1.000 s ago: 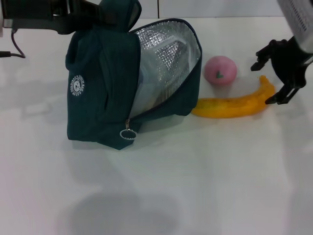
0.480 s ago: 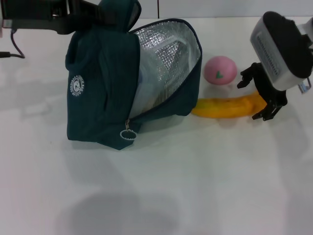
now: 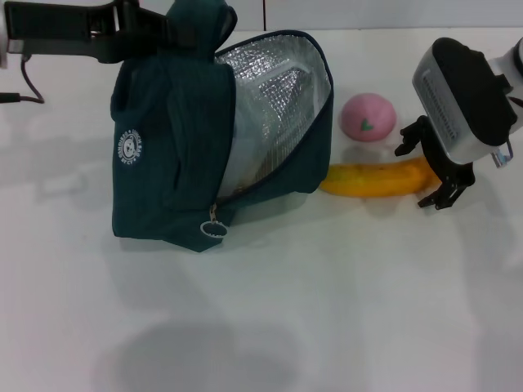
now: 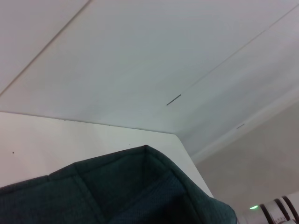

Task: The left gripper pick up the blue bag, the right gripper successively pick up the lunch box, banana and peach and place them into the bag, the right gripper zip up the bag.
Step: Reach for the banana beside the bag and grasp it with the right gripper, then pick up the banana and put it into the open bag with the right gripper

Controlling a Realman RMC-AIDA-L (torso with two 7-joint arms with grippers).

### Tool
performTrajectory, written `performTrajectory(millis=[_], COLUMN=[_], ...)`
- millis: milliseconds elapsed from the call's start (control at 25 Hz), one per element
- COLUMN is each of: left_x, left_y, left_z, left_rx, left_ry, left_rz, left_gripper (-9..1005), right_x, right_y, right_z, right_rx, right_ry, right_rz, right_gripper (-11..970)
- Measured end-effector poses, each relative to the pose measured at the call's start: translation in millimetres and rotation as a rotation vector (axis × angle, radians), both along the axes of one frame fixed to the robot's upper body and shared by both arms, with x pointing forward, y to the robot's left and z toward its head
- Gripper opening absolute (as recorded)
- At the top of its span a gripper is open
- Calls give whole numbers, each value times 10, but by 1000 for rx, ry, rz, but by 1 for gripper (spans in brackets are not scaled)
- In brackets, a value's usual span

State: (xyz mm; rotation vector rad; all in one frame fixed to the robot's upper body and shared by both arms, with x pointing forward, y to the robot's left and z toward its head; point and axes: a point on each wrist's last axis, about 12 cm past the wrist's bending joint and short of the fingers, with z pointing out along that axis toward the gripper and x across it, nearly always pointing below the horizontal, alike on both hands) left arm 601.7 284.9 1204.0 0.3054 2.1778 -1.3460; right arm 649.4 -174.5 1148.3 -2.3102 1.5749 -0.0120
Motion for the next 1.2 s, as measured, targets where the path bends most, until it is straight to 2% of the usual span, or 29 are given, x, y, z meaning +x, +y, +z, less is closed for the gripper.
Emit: performTrajectory(millis=[720,960,1200], left_x=[-3,-5,-13], left_y=[-14,-14,26], left_z=[-5,-2,1], left_rx=[0,0,0], left_ry=[0,0,0], left_rz=[-6,-9,-1], left_gripper=[36,36,36], right_x=[25,0,-19], right_y=[17,39,36], right_z=[-86,-42,184], right_rx=[8,22,49], right_ry=[-25,23,64], right_rz=[-45,-52,-80], right_gripper=[761,521,468])
